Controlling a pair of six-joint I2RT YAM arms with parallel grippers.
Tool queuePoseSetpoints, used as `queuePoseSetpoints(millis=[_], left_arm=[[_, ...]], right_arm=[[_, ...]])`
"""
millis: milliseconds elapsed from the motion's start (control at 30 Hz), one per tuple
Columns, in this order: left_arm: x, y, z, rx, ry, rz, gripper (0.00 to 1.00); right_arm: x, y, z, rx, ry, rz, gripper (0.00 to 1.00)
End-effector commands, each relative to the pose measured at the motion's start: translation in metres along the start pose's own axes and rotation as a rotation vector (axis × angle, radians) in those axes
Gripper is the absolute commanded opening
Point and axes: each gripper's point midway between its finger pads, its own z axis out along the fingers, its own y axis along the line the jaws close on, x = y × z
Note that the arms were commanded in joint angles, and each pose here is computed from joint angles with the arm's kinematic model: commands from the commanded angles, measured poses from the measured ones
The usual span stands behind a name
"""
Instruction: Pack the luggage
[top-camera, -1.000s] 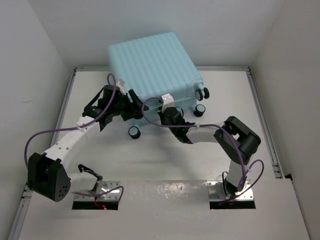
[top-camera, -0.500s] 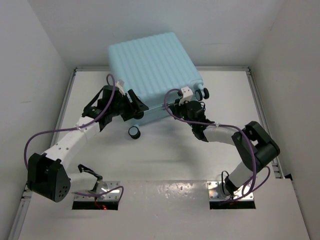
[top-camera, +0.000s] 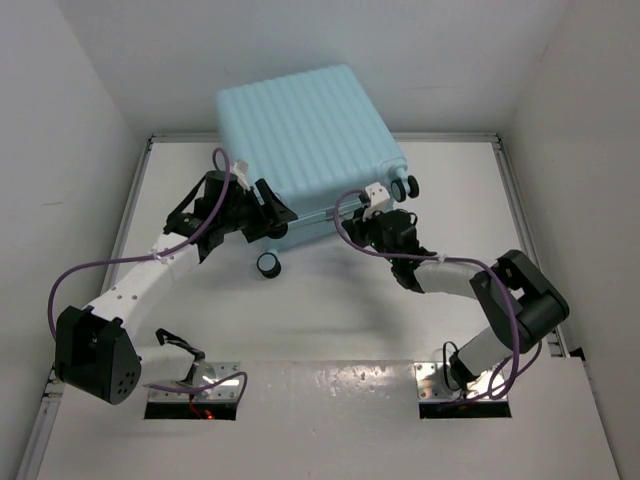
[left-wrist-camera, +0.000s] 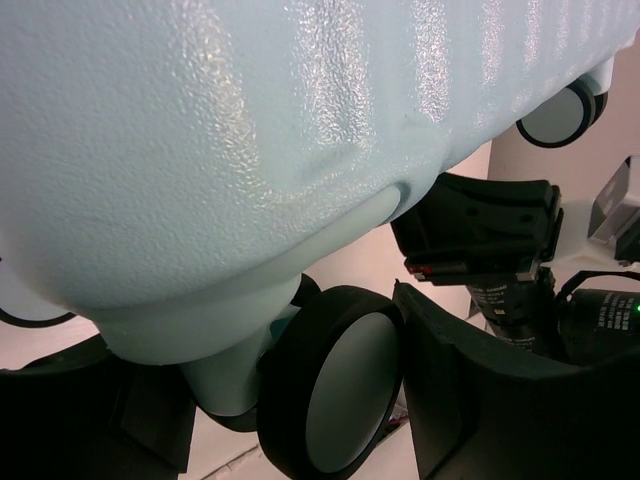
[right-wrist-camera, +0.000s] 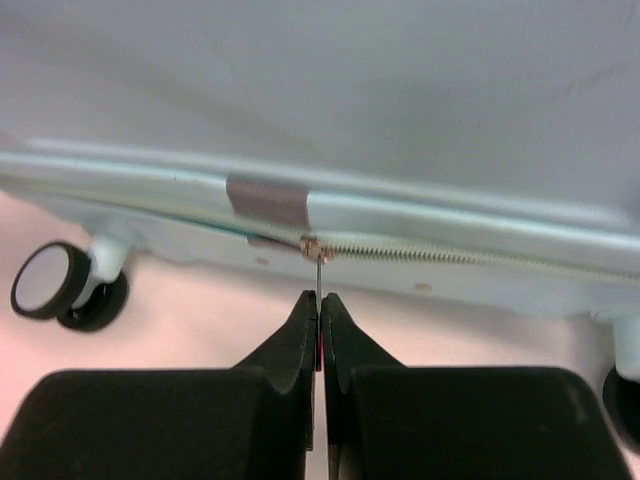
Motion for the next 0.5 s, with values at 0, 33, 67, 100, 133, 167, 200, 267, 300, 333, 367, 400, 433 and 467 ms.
queuePoseSetpoints(millis=[0, 33, 67, 100, 133, 167, 200, 267, 300, 333, 367, 400, 433, 467], left_arm=[[0.007, 0.032, 0.006, -0.103, 0.024, -0.038, 0.0], [0.007, 0.032, 0.006, -0.103, 0.024, -0.038, 0.0], [0.007, 0.032, 0.006, -0.103, 0.024, -0.038, 0.0], [0.007, 0.032, 0.006, -0.103, 0.024, -0.038, 0.0], [0.007, 0.032, 0.006, -0.103, 0.024, -0.038, 0.0], [0.007, 0.032, 0.006, -0.103, 0.024, -0.038, 0.0], [0.007, 0.032, 0.006, -0.103, 0.024, -0.038, 0.0], [0.009, 0.035, 0.008, -0.11, 0.03, -0.04, 0.0], [0.009, 0.035, 0.008, -0.11, 0.03, -0.04, 0.0], [0.009, 0.035, 0.008, -0.11, 0.03, -0.04, 0.0], [0.007, 0.033, 0.009, -0.103, 0.024, -0.038, 0.0], [0.007, 0.033, 0.009, -0.103, 0.024, -0.038, 0.0], [0.008, 0.035, 0.011, -0.11, 0.03, -0.04, 0.0], [0.008, 0.035, 0.011, -0.11, 0.03, -0.04, 0.0]], right_arm=[[-0.005, 0.014, -0.015, -0.06, -0.026, -0.014, 0.0], [0.005, 0.012, -0.018, -0.058, -0.007, -0.018, 0.0], [0.008, 0.014, -0.019, -0.061, -0.001, -0.016, 0.0], [0.01, 0.013, -0.019, -0.059, 0.001, -0.017, 0.0], [0.01, 0.013, -0.019, -0.056, 0.001, -0.016, 0.0], [0.01, 0.012, -0.015, -0.053, 0.001, -0.018, 0.0], [0.009, 0.011, -0.014, -0.052, -0.003, -0.021, 0.0], [0.002, 0.011, -0.006, -0.056, -0.019, -0.019, 0.0], [0.005, 0.01, -0.003, -0.054, -0.013, -0.02, 0.0], [0.003, 0.01, 0.001, -0.055, -0.019, -0.022, 0.0], [-0.007, 0.011, 0.006, -0.057, -0.042, -0.019, 0.0], [-0.003, 0.01, 0.01, -0.058, -0.031, -0.018, 0.0], [-0.008, 0.012, 0.014, -0.067, -0.038, -0.02, 0.0], [-0.013, 0.014, 0.017, -0.072, -0.045, -0.022, 0.0]])
